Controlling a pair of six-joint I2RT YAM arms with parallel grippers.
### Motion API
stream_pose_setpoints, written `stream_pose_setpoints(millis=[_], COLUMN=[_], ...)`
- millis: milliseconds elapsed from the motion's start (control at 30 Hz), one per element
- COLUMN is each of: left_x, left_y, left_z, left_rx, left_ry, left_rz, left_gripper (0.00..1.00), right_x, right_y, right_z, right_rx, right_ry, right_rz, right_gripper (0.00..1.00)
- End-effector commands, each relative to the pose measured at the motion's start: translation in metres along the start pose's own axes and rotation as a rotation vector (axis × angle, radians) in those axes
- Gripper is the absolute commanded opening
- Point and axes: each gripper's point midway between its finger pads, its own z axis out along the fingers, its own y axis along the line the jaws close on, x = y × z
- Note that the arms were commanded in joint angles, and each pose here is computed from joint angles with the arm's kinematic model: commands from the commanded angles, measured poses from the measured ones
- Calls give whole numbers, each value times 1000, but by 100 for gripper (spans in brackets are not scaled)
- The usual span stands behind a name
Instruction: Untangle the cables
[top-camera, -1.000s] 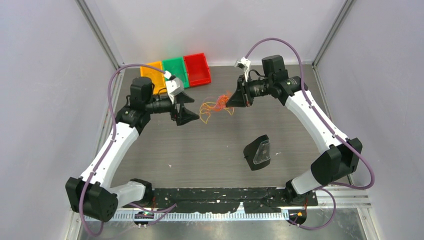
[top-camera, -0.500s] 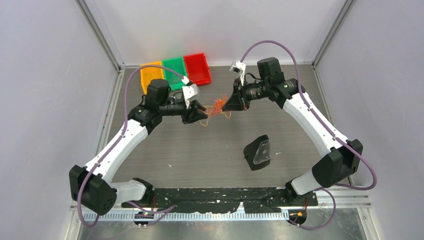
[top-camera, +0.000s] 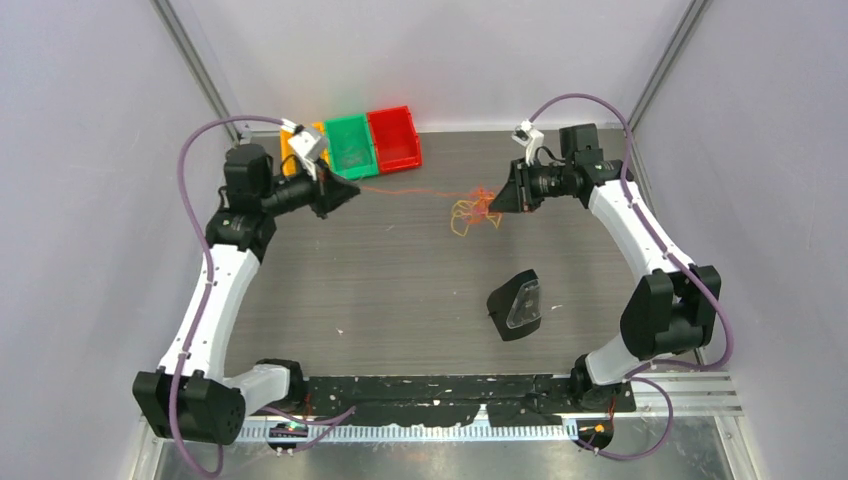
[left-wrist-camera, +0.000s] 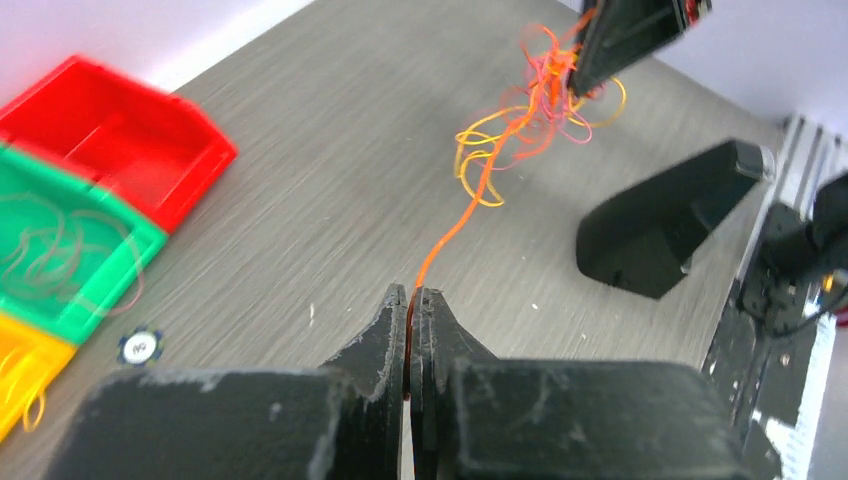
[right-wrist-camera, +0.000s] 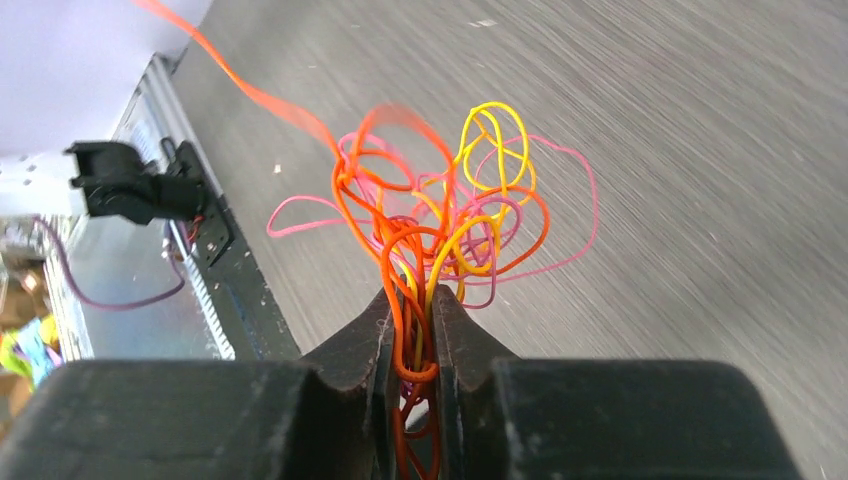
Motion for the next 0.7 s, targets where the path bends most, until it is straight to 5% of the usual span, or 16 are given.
stream_pose_setpoints(millis=[0,200,667], left_x=[-32,-49,-79], left_y=[27,90,159], left_z=[-29,-75,-157], left_rx=[-109,-314,-653], left_ry=[-83,-146,-224], left_rz=[-99,-163,-103], left_gripper=[0,0,0], right_x=[13,47,99], right_y=[-42,-97,-151], right_z=[-8,-20,-41], right_rx=[114,285,426], right_ry=[8,112,273], right_rz=[84,95,143], right_gripper=[20,19,27])
